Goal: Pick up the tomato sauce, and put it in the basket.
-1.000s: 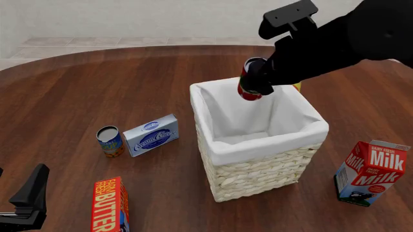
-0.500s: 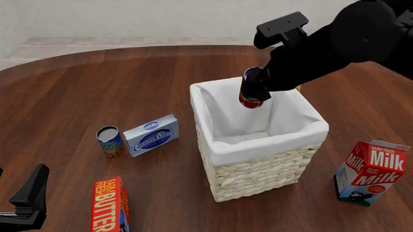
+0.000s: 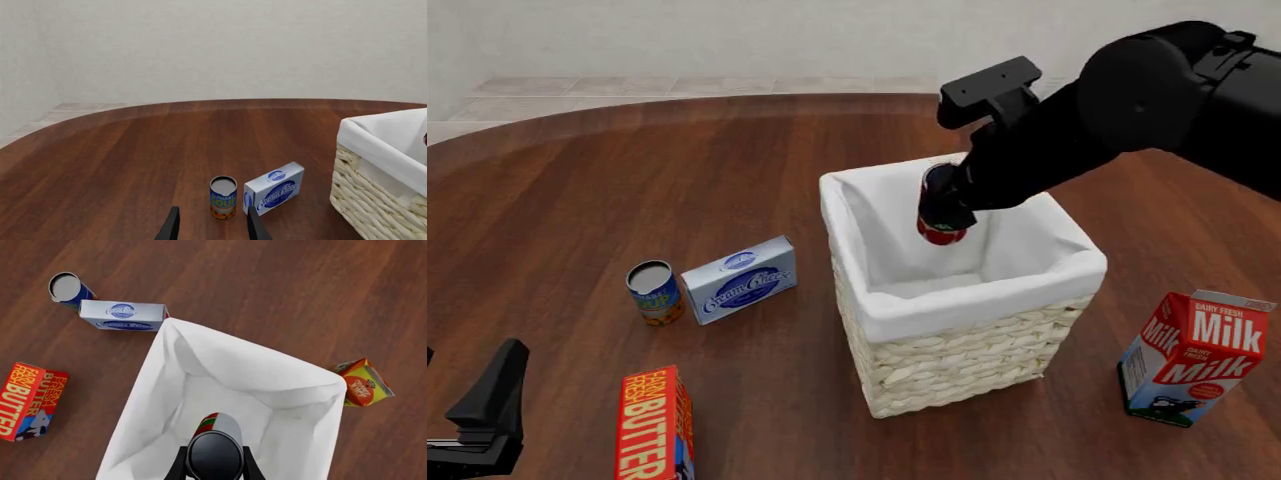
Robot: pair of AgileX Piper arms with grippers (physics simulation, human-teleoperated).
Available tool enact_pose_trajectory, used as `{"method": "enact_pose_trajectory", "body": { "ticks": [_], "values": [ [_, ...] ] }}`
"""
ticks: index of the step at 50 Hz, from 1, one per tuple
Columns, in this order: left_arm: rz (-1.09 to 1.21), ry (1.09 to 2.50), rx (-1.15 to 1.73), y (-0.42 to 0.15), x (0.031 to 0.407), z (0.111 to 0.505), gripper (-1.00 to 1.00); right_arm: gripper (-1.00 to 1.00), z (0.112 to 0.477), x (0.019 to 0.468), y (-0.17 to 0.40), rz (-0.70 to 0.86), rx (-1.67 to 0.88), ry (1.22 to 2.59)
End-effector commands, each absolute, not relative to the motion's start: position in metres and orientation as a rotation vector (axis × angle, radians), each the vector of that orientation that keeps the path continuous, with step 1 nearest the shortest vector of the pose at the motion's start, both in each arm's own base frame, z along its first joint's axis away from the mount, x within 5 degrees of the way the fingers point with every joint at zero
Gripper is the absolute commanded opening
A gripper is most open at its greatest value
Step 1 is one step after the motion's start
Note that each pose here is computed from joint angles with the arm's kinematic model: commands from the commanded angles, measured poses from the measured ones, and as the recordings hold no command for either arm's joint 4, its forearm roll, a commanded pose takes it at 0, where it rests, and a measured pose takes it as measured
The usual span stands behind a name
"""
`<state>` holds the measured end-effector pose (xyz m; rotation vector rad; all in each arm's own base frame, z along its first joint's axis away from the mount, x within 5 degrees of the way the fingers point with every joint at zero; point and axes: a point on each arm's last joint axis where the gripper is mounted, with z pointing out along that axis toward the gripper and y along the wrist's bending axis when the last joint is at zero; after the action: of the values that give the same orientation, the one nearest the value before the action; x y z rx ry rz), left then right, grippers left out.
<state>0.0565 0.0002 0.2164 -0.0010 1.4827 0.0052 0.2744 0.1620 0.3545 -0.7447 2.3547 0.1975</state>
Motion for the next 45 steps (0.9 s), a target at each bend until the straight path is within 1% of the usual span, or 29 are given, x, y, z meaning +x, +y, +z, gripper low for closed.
{"method": "enact_pose_trajectory", "body": {
  "ticks": [1, 12, 17, 26, 45],
  "values": [
    [0.007, 1.483, -0.001, 0.0, 0.056, 0.215, 1.0, -1.0, 0.348, 0.276, 0.163, 0.202, -0.724, 2.375],
    [0.006, 1.483, -0.001, 0.0, 0.056, 0.215, 1.0, -1.0, 0.331, 0.277, 0.167, 0.205, -0.731, 2.402],
    [0.007, 1.483, -0.001, 0.0, 0.056, 0.215, 1.0, -1.0, 0.331, 0.281, 0.165, 0.197, -0.724, 2.402],
    [0.007, 1.483, -0.001, 0.0, 0.056, 0.215, 1.0, -1.0, 0.318, 0.283, 0.168, 0.196, -0.728, 2.425],
    [0.007, 1.483, -0.001, 0.0, 0.056, 0.215, 1.0, -1.0, 0.304, 0.286, 0.168, 0.19, -0.72, 2.458]
  ]
}}
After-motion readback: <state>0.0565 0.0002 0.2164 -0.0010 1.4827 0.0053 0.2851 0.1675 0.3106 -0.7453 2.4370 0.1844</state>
